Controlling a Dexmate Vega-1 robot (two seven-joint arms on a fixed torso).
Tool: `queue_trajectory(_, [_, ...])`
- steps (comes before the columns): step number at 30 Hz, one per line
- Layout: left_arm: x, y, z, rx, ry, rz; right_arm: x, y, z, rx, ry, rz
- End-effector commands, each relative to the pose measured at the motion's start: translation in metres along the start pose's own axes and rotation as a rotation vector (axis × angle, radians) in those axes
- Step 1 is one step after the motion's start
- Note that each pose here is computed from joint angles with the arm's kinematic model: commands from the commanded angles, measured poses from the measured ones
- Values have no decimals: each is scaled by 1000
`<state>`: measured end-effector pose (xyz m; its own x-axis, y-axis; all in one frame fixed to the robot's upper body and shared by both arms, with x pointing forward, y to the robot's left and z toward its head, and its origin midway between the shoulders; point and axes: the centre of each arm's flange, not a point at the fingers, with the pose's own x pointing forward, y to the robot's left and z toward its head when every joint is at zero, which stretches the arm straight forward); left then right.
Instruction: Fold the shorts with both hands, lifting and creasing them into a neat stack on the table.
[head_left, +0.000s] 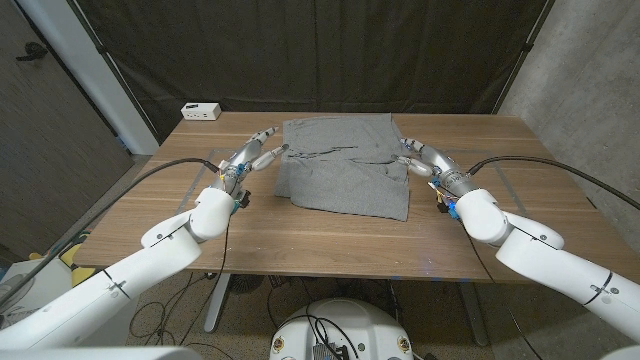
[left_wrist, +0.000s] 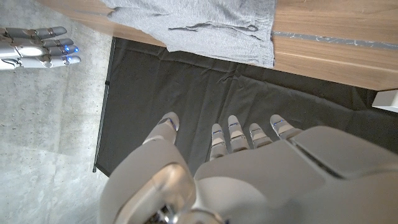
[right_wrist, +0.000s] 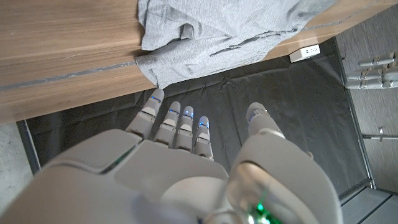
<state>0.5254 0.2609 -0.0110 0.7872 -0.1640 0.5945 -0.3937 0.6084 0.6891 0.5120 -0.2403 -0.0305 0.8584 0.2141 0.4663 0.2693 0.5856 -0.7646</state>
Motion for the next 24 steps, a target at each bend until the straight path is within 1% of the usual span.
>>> queue_trajectory(1, [-17,4,3,77,10,-8,-19,9,19,-115,23,5])
queue_trajectory(3, [-19,5,4,95,14,-12,-22,10,21,-112,15,14])
queue_trajectory(4, [-21,6,5,108,18,-14,-23,11,24,-135,24,15])
queue_trajectory(11, [-30,9,5,180,47,-28,-35,20,32,-193,40,15])
queue_trajectory(14, [-33,11,3,187,47,-51,-38,22,35,-227,53,20])
queue_trajectory(16, [-34,12,2,194,49,-58,-40,24,36,-221,54,27])
queue_trajectory(18, [-35,12,2,206,55,-64,-41,26,37,-236,53,34])
queue_trajectory(19, [-36,13,2,209,57,-68,-42,28,38,-244,59,23])
queue_trajectory(21, [-37,13,2,227,62,-67,-44,29,38,-263,65,29])
queue_trajectory(22, [-38,13,2,235,64,-67,-45,30,38,-276,64,13])
queue_trajectory(24, [-39,13,4,263,68,-66,-46,32,39,-300,70,24])
